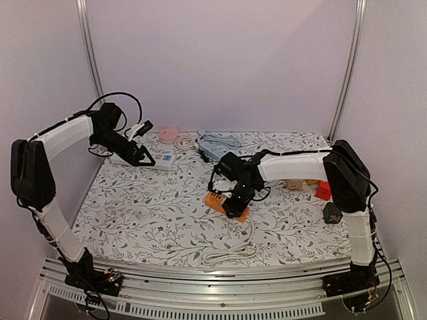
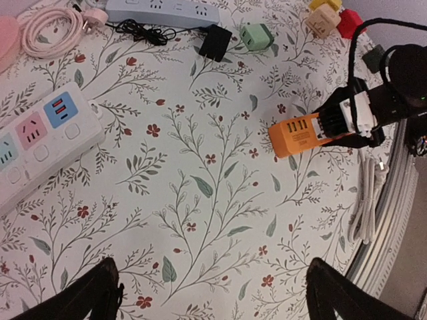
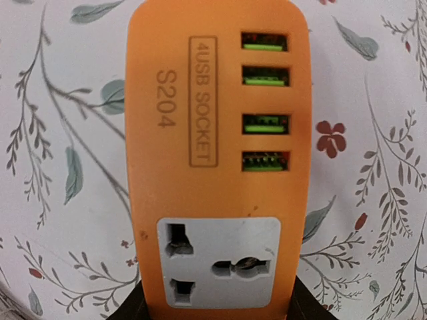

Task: Insert the plug
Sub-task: Adjust the socket at the center of the board.

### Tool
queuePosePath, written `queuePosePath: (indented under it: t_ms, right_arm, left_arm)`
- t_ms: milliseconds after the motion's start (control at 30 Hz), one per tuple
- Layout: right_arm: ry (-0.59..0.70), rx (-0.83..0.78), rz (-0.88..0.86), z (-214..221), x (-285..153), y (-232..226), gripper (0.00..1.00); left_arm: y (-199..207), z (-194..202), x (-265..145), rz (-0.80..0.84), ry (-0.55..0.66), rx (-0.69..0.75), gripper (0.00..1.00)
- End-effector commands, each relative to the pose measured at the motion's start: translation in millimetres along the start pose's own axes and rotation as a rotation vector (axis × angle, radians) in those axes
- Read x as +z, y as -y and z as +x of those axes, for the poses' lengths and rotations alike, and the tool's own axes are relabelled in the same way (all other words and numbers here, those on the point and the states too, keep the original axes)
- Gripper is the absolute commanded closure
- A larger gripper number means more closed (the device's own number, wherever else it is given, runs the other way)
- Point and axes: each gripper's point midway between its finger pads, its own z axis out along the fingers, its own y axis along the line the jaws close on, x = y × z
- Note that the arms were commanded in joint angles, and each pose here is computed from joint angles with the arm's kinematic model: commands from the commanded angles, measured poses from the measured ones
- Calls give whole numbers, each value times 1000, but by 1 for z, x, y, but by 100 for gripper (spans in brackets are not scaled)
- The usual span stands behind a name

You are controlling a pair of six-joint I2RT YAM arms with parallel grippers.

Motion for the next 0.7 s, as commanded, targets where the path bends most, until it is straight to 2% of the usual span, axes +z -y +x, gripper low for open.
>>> queuePosePath:
  t_ms: [0,67,267,300,333,400,433,467,567,667]
  right_arm:
    - [-158,-557,-100,57,-7,-50,70]
    - [-191,-681,-111,66,-8,-54,71]
    - [-194,-829,-126,67,-8,-63,69]
    - [-189,-846,-124,66,-9,-64,65]
    - [-184,-853,-120,64,-9,-65,55]
    - [-169,-845,-109,57,-11,-65,25]
    - [-163,-837,-77,52,-14,-60,5]
    - [-142,-821,-54,45,-17,-58,2]
    - [-25,-767,-30,21,-39,-62,1]
    - [180,-723,-66,-7,-82,-78,1]
  left_arm:
    - [20,12,-1,49,-12,60,4]
    - [24,18,4,53,-32,67,4]
    - [36,26,20,73,-76,97,5]
    - [37,27,24,70,-84,104,5]
    - [38,27,30,67,-94,113,5]
    - [40,25,43,60,-109,134,5]
    - [41,22,50,60,-113,147,4]
    - [42,18,58,57,-116,161,4]
    - [44,-3,85,38,-122,215,4]
    - [39,-42,114,-10,-97,289,3]
